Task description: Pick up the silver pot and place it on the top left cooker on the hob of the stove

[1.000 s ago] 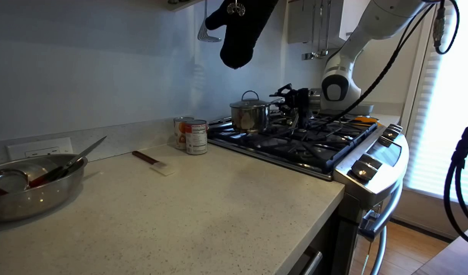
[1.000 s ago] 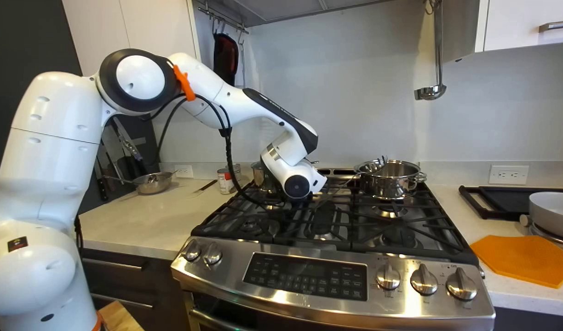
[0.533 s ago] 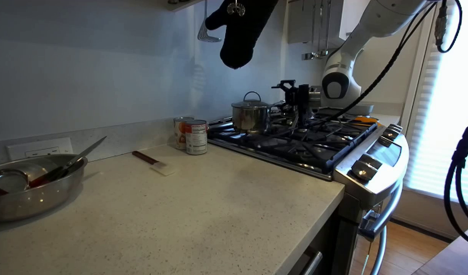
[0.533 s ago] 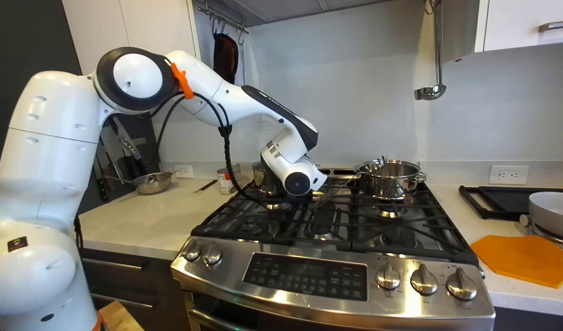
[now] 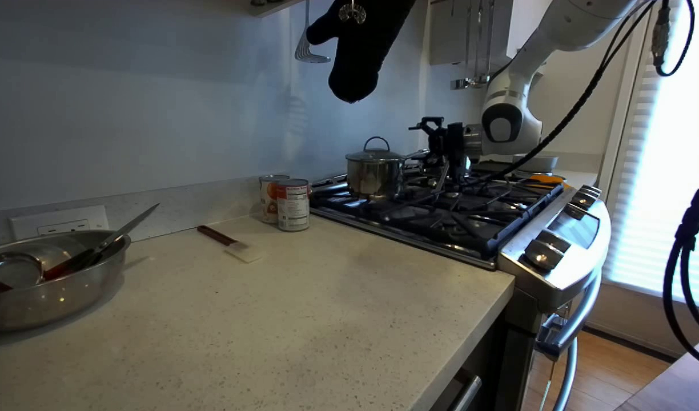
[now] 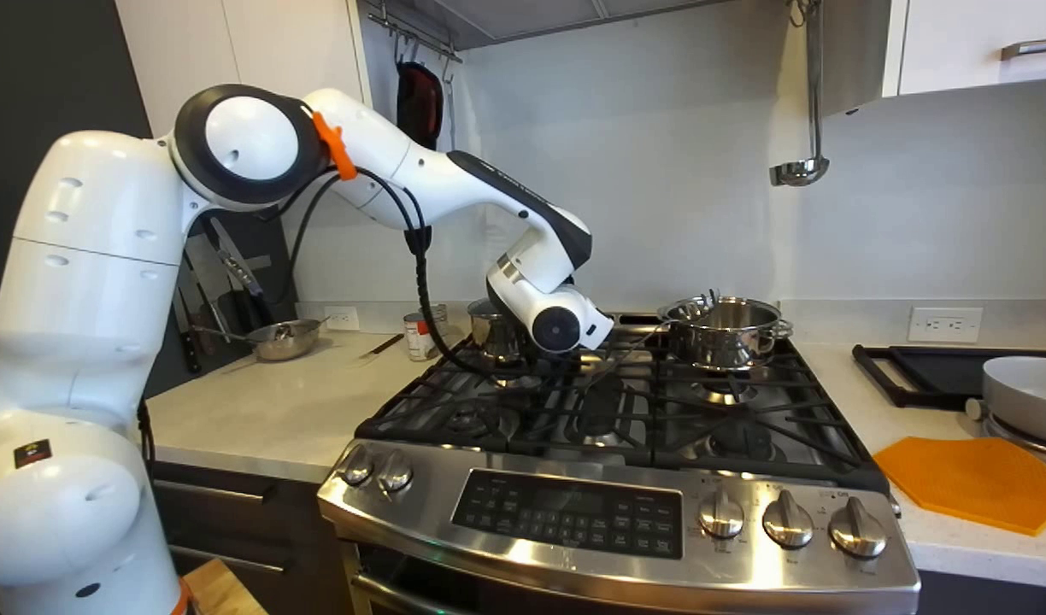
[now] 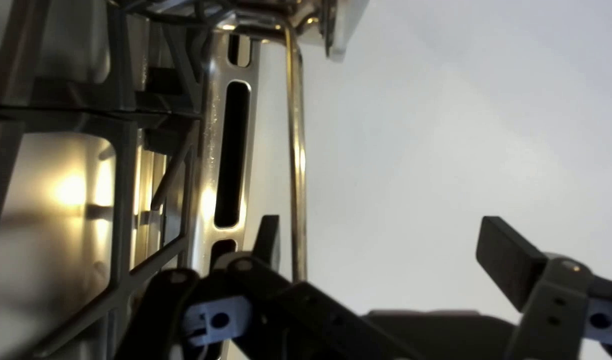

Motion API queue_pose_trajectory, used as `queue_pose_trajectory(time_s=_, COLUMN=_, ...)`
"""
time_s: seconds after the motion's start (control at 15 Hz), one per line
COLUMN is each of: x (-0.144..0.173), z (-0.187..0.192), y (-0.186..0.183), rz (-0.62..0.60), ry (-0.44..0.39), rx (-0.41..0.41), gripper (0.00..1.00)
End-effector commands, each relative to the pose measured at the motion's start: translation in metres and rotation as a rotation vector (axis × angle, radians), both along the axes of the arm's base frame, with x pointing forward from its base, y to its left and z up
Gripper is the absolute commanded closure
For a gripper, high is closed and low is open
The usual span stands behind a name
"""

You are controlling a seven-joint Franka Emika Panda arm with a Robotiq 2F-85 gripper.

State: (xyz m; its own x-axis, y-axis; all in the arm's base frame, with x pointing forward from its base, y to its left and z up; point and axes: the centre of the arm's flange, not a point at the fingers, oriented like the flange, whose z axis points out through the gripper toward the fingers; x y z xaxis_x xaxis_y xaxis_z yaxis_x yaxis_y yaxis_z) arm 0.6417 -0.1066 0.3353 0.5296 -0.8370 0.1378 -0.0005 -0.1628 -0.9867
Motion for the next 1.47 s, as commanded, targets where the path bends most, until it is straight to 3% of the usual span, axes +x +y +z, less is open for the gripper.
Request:
queue_pose_trajectory(time_s=0.0, x=-0.011, z=0.008, y=-0.008, rz=0.014, ry=0.087, rx=-0.085, gripper=0.0)
queue_pose_trajectory(time_s=0.27, x=-0.021, z=0.011, y=-0.015, rz=0.085, ry=0.162, rx=-0.184, gripper=0.0)
queue_pose_trajectory(time_s=0.6, x=-0.03, z=0.019, y=-0.021, rz=0.171, ry=0.178, rx=-0.228, gripper=0.0)
queue_pose_trajectory(time_s=0.73, x=-0.038, z=0.022, y=-0.023, rz=0.245, ry=0.186, rx=-0.239, gripper=0.0)
queue_pose_trajectory(time_s=1.13, x=-0.087, z=0.032, y=-0.023, rz=0.617, ry=0.177, rx=-0.234, gripper=0.0)
queue_pose_trajectory(time_s=1.4, x=-0.128, z=0.035, y=-0.024, rz=0.763, ry=0.236, rx=-0.285, gripper=0.0)
